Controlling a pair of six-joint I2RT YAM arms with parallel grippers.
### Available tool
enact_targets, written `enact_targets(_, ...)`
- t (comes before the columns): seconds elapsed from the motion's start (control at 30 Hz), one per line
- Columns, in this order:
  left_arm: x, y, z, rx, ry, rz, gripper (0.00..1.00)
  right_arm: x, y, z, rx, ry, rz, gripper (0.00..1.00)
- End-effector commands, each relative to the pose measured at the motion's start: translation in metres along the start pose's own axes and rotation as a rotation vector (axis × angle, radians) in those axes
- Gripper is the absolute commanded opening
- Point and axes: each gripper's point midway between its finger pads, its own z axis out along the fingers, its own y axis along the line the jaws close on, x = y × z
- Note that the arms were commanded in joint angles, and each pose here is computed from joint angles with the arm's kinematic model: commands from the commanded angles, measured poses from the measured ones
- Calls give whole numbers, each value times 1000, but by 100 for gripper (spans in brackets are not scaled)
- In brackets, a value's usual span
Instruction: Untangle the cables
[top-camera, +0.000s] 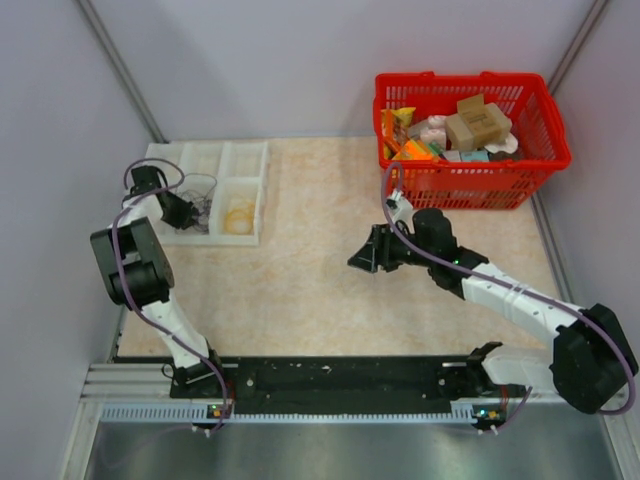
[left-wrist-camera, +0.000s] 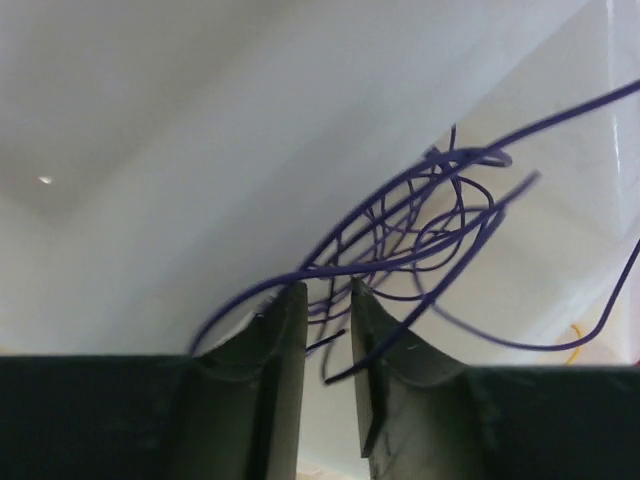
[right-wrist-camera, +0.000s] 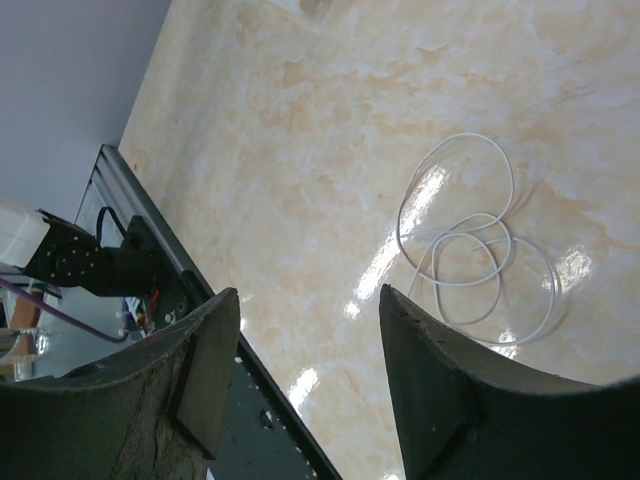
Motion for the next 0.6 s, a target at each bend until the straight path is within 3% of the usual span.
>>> enact_targets(0.0, 9, -6, 3, 22, 47, -27, 37, -15, 6, -9, -20, -68, -32, 58)
enact_targets(0.2, 0, -10, -47, 40, -64, 14, 69, -16, 9, -8, -37, -54, -33, 58)
enact_targets(0.47, -29, -47, -102, 157, -189, 114, 67, -17, 12, -11, -46, -59, -26, 58)
enact_targets(0.57, -47, -62, -102, 140, -186, 135, 66, -18, 12, -10, -46, -62, -25, 58)
